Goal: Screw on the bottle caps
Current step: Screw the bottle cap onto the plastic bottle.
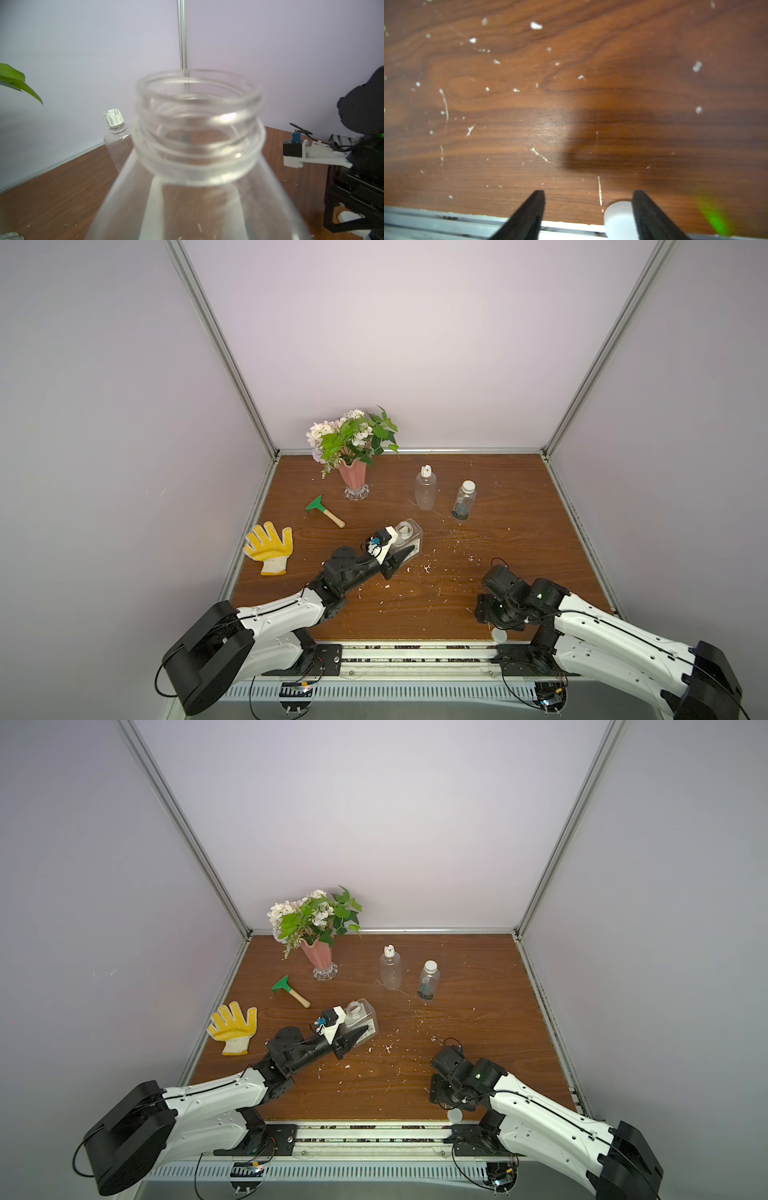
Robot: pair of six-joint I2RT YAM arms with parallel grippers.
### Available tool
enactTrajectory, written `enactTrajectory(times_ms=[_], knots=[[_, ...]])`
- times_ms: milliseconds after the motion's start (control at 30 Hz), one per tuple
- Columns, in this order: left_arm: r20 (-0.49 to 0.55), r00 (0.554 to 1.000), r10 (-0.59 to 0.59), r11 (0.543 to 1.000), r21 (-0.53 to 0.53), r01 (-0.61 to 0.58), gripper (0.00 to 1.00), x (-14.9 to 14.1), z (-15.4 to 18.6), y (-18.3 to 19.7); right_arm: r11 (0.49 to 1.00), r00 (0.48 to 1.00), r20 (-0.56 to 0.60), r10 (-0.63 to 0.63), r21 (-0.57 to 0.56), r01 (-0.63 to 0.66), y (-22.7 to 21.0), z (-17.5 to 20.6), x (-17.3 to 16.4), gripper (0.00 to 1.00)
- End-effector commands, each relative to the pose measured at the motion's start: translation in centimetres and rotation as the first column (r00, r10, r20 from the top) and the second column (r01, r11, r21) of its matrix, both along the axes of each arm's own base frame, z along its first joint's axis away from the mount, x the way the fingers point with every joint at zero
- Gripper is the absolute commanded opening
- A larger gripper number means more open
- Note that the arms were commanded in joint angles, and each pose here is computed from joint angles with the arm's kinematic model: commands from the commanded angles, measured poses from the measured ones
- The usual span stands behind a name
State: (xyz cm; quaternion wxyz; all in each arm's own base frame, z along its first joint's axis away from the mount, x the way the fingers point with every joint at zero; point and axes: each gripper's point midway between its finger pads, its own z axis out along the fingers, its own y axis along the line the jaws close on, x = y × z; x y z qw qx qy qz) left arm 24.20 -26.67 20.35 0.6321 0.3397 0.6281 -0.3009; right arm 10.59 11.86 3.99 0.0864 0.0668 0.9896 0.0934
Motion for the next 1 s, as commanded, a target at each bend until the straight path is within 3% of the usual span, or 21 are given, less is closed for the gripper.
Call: enactTrajectory(times_ms=[0,200,333,400,767,967], knots=[[0.039,0.999,-0.006,1.000,-0.007,0.007,0.41,0.3,0.8,-0.2,0.995,0.996,0.029,-0.085,-0.053,0.086,-0.7,1.0,0.5,0.99],[0.042,0.999,-0.031,0.999,0.006,0.031,0.41,0.2,0.3,-0.6,0.986,0.991,0.064,-0.121,-0.110,0.127,-1.2,2.1,0.9,0.99],[0.044,0.998,-0.048,0.999,0.009,0.048,0.41,0.1,0.2,-0.9,0.977,0.978,0.054,-0.204,-0.045,0.206,-0.6,2.3,0.8,0.99],[0.038,0.997,-0.060,0.998,0.013,0.060,0.41,0.0,-0.1,-1.1,0.967,0.967,0.029,-0.253,-0.024,0.253,-0.5,2.2,0.4,0.99],[0.037,0.997,-0.071,0.997,0.035,0.070,0.41,0.0,-0.7,-1.3,0.938,0.938,-0.140,-0.318,-0.187,0.291,-2.8,0.7,-3.3,0.96],[0.038,0.996,-0.077,0.996,0.040,0.075,0.41,0.0,-0.9,-1.4,0.943,0.925,-0.201,-0.322,-0.159,0.294,-2.0,-0.2,-4.2,0.95]])
